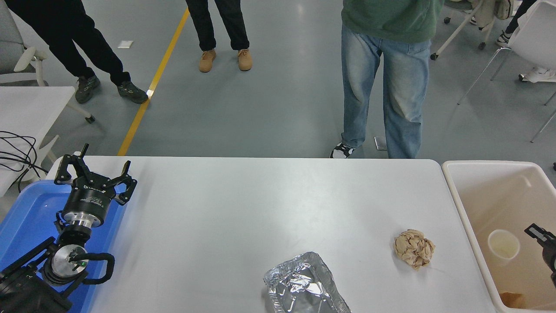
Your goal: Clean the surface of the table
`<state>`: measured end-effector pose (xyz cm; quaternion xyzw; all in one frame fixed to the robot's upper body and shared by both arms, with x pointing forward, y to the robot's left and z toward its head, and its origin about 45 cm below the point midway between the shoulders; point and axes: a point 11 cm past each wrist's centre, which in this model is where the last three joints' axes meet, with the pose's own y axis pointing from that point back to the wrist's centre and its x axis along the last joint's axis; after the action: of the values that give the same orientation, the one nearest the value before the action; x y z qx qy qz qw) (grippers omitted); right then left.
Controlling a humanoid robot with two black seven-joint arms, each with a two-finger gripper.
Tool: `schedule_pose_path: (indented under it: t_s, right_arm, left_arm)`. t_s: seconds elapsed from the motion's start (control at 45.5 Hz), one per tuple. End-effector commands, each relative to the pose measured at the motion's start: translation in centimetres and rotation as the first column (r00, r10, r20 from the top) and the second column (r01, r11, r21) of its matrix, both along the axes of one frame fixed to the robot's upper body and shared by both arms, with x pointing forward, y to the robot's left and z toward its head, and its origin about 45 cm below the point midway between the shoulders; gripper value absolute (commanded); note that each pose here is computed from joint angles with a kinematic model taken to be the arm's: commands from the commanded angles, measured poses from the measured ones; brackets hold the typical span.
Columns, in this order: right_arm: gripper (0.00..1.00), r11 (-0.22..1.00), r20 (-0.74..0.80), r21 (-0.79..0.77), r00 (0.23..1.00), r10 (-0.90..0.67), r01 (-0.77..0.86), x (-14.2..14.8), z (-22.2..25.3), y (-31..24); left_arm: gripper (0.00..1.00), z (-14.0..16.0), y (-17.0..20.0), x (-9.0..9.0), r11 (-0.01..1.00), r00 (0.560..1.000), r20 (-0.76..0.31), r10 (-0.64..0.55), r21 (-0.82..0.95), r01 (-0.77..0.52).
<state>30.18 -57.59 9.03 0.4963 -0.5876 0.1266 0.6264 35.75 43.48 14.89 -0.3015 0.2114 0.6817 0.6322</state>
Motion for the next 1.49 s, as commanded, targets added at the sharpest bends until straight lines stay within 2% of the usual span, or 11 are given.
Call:
schedule_pose_path:
  t_s: [0.0, 0.22, 0.462, 0.681, 0.747, 1.033, 1.209, 1.473]
  right_arm:
    - [1.00, 1.000, 0.028, -0.019, 0.999, -0.016, 0.016, 0.1, 0.6, -0.4]
    - [1.00, 1.000, 0.038, -0.005, 0.999, -0.026, 0.026, 0.3, 0.7, -0.4]
    - [1.00, 0.993, 0.128, 0.068, 0.987, -0.101, 0.092, 1.2, 2.0, -0.9]
    - [1.00, 0.922, 0.337, 0.337, 0.891, -0.305, 0.189, 4.0, 5.7, -1.5]
    - [1.00, 0.883, 0.349, 0.441, 0.876, -0.333, 0.160, 5.1, 7.2, -1.7]
    - [1.00, 0.709, 0.351, 0.705, 0.873, -0.338, -0.009, 6.9, 11.1, -1.7]
    - [1.00, 0.613, 0.440, 0.785, 0.773, -0.457, -0.084, 8.2, 13.2, -1.6]
    - [1.00, 0.559, 0.458, 0.811, 0.779, -0.428, -0.170, 9.2, 14.2, -0.5]
  left_arm:
    - [0.99, 0.0, 0.0, 0.0, 1.000, 1.000, 0.000, 0.000, 0.000, 0.000]
    - [0.99, 0.0, 0.0, 0.0, 1.000, 1.000, 0.000, -0.001, 0.001, 0.001]
    - [0.99, 0.0, 0.0, 0.0, 1.000, 1.000, 0.000, -0.001, 0.001, 0.001]
    - [0.99, 0.0, 0.0, 0.0, 1.000, 1.000, 0.000, 0.000, 0.000, 0.000]
    - [0.99, 0.0, 0.0, 0.0, 1.000, 1.000, 0.000, 0.000, 0.000, 0.000]
    - [0.99, 0.0, 0.0, 0.0, 1.000, 1.000, 0.000, 0.000, 0.000, 0.000]
    - [0.99, 0.0, 0.0, 0.0, 1.000, 1.000, 0.000, 0.000, 0.000, 0.000]
    - [0.99, 0.0, 0.0, 0.0, 1.000, 1.000, 0.000, 0.000, 0.000, 0.000]
